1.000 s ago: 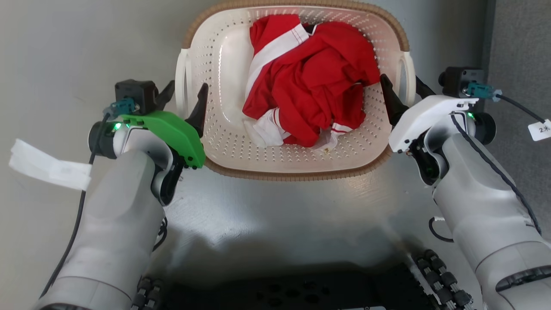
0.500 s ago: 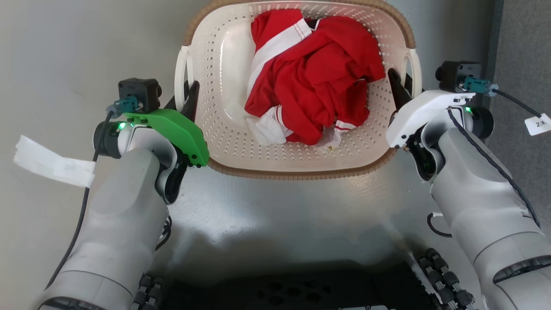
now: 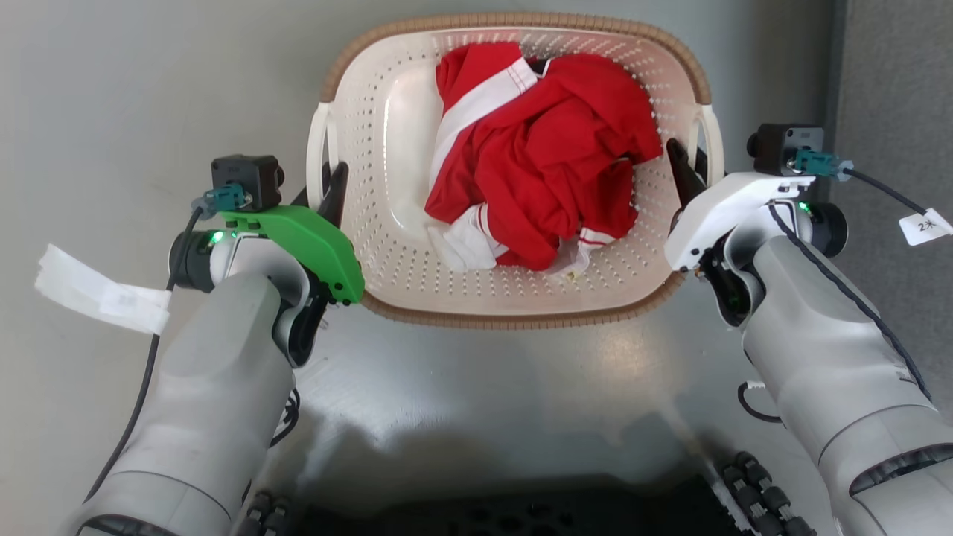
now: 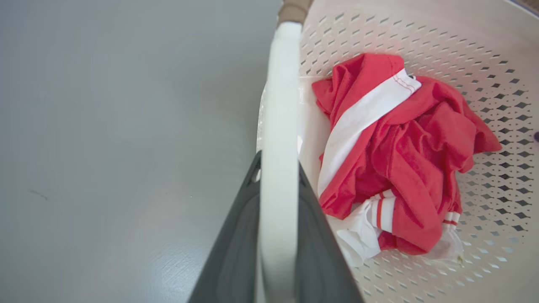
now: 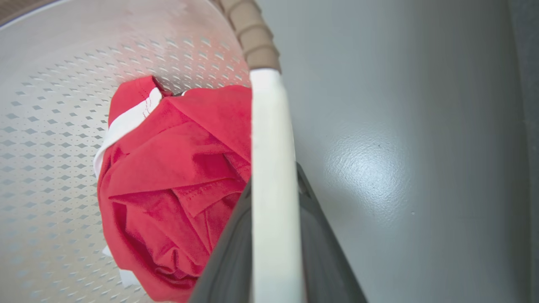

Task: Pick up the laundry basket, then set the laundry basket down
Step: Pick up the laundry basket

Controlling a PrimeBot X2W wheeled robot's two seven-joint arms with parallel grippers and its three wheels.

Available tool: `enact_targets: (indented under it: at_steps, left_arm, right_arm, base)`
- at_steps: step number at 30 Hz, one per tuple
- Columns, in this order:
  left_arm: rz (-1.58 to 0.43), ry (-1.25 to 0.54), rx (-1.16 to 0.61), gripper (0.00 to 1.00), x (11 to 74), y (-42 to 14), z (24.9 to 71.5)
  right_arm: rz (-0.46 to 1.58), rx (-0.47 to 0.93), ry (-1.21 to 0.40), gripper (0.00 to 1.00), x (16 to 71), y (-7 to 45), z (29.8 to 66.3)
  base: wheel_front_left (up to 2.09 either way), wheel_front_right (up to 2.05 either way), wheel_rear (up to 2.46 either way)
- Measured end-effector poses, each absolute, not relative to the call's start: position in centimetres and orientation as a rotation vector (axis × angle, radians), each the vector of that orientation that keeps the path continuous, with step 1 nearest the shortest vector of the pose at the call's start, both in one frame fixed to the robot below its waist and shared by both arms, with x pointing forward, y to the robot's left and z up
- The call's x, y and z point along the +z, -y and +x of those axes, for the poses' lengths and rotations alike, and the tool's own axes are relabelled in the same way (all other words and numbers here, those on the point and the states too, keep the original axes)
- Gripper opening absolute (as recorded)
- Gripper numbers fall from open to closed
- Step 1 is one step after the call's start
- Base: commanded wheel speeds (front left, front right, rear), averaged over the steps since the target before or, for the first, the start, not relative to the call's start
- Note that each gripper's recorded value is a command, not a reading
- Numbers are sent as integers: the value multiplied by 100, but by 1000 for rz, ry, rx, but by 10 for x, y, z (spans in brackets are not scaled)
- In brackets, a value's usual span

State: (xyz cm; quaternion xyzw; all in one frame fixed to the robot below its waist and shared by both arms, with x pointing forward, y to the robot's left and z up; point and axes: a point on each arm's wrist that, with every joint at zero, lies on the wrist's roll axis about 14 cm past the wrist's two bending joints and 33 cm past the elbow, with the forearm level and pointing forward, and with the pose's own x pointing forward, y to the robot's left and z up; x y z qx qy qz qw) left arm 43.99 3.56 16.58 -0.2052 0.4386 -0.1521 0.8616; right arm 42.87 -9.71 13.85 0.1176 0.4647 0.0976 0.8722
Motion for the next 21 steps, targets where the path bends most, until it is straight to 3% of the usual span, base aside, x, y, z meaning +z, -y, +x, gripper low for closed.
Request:
enact_targets:
  at_steps: [21]
  left_arm:
    - [-423, -889, -309, 0, 234, -41, 435]
  right_arm:
    - [210, 281, -931, 0, 219, 86, 439]
  base:
    - [0, 0, 0]
